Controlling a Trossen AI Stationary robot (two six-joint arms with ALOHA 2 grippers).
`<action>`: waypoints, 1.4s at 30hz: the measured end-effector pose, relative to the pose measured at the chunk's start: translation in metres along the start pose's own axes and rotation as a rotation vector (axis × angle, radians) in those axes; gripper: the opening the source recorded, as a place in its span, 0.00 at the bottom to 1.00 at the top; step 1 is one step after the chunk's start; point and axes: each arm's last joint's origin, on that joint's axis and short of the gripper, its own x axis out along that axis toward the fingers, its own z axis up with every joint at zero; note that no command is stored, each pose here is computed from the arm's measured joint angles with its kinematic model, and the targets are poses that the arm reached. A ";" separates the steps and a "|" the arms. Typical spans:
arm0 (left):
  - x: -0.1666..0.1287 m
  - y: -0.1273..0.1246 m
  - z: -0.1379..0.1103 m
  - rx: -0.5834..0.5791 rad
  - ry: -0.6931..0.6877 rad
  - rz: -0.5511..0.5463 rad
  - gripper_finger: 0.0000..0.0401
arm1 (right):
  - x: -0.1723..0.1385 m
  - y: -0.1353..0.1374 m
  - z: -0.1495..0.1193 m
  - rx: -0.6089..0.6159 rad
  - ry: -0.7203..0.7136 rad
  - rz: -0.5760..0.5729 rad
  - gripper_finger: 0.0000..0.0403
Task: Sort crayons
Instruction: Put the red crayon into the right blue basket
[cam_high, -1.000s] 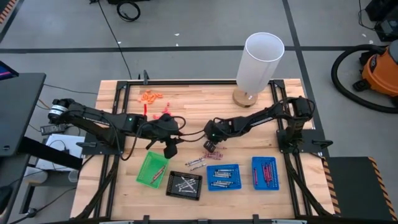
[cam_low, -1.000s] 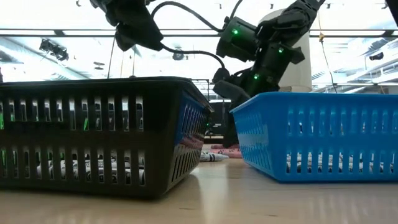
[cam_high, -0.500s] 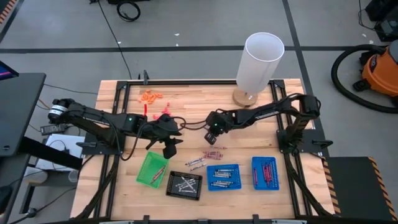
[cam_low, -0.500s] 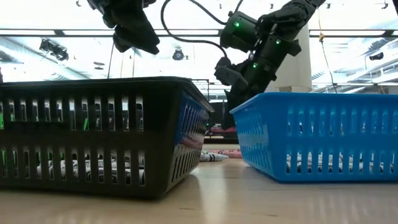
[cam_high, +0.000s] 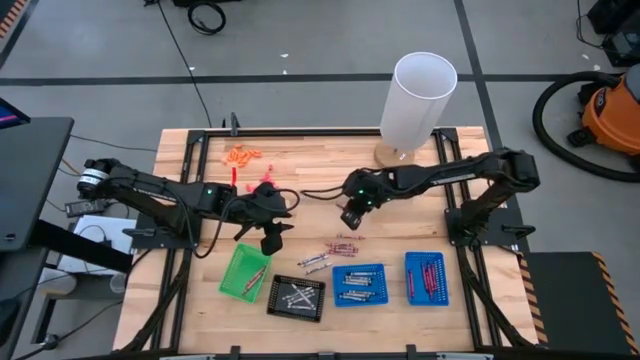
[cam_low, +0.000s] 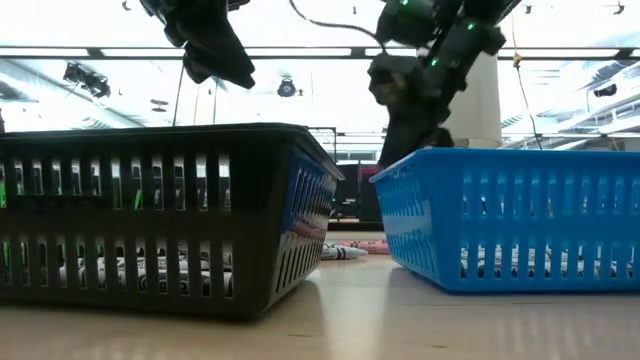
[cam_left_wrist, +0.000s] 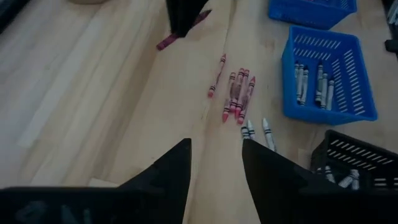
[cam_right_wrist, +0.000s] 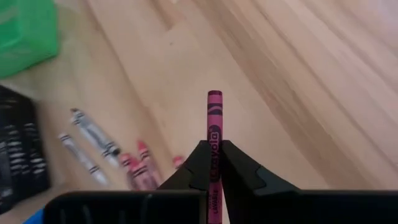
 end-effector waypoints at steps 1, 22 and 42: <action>0.000 0.000 0.000 0.009 -0.003 0.008 0.38 | -0.006 0.001 -0.001 0.003 0.002 0.013 0.07; 0.000 0.005 0.000 0.073 -0.012 0.101 0.38 | -0.091 0.024 -0.107 0.226 0.461 0.117 0.07; 0.000 0.004 0.000 0.071 -0.012 0.095 0.38 | -0.078 0.022 -0.178 0.458 0.655 -0.172 0.12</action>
